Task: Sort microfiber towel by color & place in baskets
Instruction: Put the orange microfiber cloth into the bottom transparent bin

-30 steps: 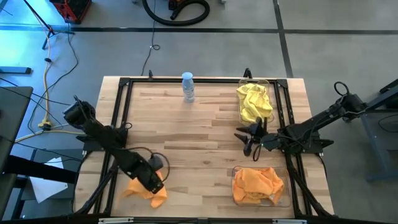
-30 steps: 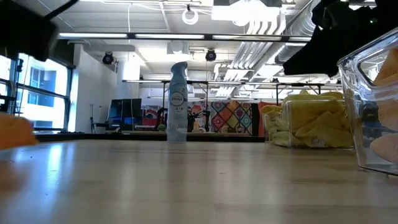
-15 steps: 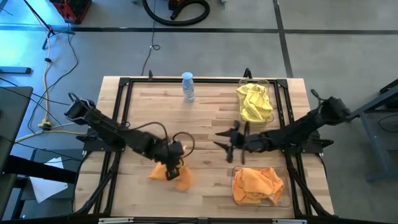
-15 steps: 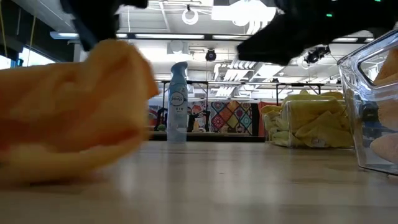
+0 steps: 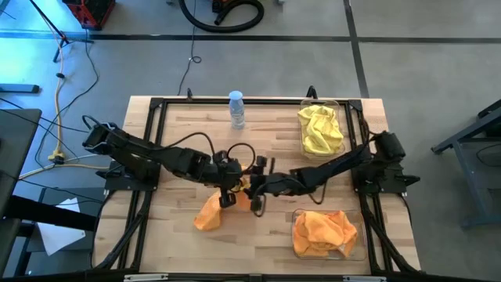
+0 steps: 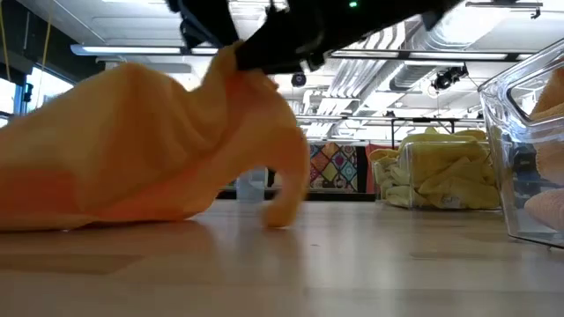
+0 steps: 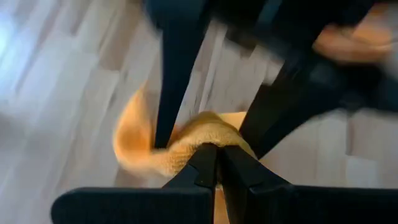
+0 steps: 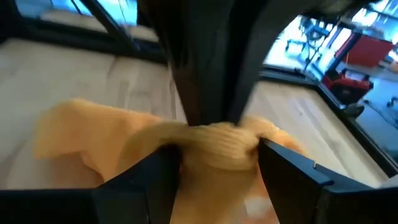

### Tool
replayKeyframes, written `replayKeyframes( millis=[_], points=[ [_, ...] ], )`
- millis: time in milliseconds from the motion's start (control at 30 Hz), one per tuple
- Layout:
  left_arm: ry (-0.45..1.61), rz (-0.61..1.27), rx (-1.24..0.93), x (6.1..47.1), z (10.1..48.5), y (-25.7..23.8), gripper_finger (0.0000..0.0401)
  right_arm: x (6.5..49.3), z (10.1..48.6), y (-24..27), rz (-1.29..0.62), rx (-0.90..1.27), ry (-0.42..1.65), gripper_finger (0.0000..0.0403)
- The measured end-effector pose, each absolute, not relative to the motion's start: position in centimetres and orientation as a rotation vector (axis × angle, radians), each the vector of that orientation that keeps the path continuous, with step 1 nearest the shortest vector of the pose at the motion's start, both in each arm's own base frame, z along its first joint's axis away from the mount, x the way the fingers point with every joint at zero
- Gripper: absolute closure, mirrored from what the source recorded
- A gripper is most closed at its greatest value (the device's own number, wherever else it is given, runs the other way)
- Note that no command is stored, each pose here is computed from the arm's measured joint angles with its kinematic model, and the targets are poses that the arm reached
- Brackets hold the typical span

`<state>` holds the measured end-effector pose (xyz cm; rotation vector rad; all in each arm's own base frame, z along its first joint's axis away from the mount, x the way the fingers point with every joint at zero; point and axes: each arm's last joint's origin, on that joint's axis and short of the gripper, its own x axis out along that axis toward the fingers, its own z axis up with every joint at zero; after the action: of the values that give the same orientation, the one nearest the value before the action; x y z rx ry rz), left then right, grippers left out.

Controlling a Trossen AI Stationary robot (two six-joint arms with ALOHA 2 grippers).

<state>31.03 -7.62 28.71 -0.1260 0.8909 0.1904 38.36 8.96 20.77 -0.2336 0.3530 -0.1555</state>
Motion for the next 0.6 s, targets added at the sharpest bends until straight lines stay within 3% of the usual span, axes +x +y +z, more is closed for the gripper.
replayKeyframes(
  millis=[167, 400, 600],
  points=[
    [0.853, 0.171, -0.081, 31.4, 29.9, -7.5, 0.0401, 39.7, 20.6, 8.5, -0.178, -0.218, 0.467, 0.0223],
    [0.839, 0.207, -0.066, 31.4, 30.1, -7.4, 0.039, 39.5, 20.4, 8.5, -0.164, -0.182, 0.508, 0.0387],
    [0.86, 0.199, -0.041, 31.0, 30.2, -7.3, 0.0359, 38.3, 20.3, 8.5, -0.206, -0.065, 0.62, 0.0385]
  ],
)
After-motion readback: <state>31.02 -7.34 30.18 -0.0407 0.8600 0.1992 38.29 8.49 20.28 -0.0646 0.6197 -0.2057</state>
